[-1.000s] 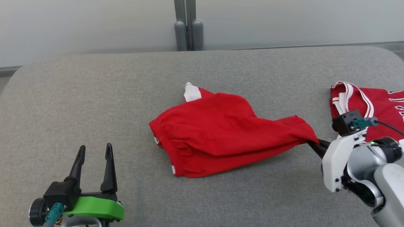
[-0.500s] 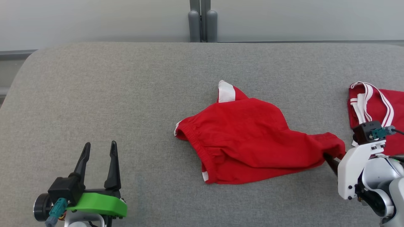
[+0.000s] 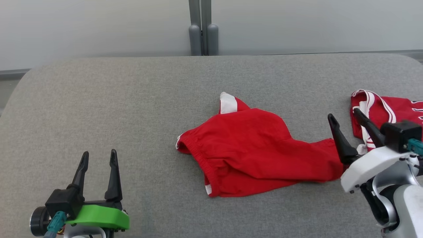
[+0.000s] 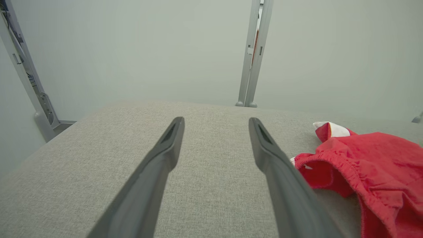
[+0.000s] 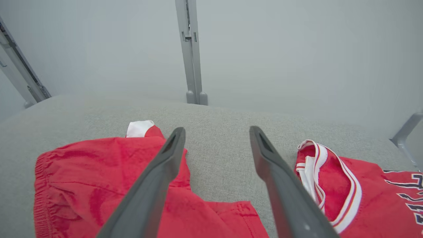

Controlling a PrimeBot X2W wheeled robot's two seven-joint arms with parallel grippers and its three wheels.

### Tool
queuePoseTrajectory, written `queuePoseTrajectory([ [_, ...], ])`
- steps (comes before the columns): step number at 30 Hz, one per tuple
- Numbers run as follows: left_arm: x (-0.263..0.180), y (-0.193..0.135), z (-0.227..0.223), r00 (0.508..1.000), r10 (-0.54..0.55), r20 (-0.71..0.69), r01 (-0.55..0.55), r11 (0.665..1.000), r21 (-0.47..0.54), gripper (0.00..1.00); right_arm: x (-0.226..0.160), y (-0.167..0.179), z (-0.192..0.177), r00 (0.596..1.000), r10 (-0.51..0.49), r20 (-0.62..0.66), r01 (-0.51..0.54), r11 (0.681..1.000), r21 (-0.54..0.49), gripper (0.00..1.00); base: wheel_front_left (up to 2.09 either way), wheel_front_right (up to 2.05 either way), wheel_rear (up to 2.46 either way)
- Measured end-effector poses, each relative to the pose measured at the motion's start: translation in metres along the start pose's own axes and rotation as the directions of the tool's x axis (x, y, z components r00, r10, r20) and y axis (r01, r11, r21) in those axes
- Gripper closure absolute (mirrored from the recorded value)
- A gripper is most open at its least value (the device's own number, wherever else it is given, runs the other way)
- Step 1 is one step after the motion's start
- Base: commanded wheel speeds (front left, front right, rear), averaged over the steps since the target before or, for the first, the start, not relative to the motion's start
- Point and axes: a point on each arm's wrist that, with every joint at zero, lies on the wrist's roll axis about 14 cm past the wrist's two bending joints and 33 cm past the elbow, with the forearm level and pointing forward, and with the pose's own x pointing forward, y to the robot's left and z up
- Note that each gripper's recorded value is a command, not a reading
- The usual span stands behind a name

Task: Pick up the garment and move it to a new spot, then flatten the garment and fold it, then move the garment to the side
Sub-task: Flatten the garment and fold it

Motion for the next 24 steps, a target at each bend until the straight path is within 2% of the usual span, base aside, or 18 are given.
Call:
queuePoseTrajectory([
  [3,0.0,-0.01,0.0,0.999,-0.034,0.002,0.034,0.999,-0.004,0.0,-0.008,0.001,0.007,0.996,-0.021,0.091,0.019,0.999,0.029,0.0,0.0,0.0,0.0],
  [5,0.001,-0.015,0.001,0.999,-0.052,0.004,0.052,0.999,-0.005,0.0,-0.013,0.0,0.0,0.994,-0.04,0.105,0.036,0.998,0.044,0.0,0.0,0.0,0.0],
  [10,0.003,-0.023,0.0,0.997,-0.079,0.003,0.079,0.997,-0.01,0.0,-0.022,0.004,-0.031,0.996,-0.06,0.062,0.054,0.994,0.093,0.0,0.0,0.0,0.0],
  [14,0.004,-0.025,-0.001,0.996,-0.09,-0.002,0.09,0.996,-0.004,0.0,-0.019,0.001,-0.031,0.996,-0.064,0.068,0.058,0.994,0.088,0.0,0.0,0.0,0.0],
  [16,0.004,-0.035,-0.004,0.992,-0.124,-0.017,0.123,0.992,-0.036,0.0,-0.017,-0.001,-0.03,0.995,-0.064,0.07,0.058,0.995,0.081,0.0,0.0,0.0,0.0],
  [17,0.0,-0.061,-0.017,0.973,-0.215,-0.086,0.21,0.975,-0.067,0.0,-0.015,-0.003,-0.03,0.996,-0.065,0.069,0.06,0.995,0.076,0.0,0.0,0.0,0.0],
  [20,-0.009,-0.091,-0.036,0.925,-0.323,-0.197,0.307,0.945,-0.11,0.0,-0.013,-0.006,-0.029,0.995,-0.067,0.071,0.063,0.996,0.068,0.0,0.0,0.0,0.0],
  [21,-0.021,-0.115,-0.051,0.861,-0.417,-0.29,0.391,0.909,-0.147,0.0,-0.012,-0.009,-0.026,0.994,-0.071,0.077,0.067,0.996,0.065,0.0,0.0,0.0,0.0],
  [24,-0.037,-0.143,-0.065,0.758,-0.529,-0.383,0.476,0.849,-0.23,0.0,-0.011,-0.015,-0.025,0.994,-0.083,0.077,0.079,0.995,0.058,0.0,0.0,0.0,0.0],
])
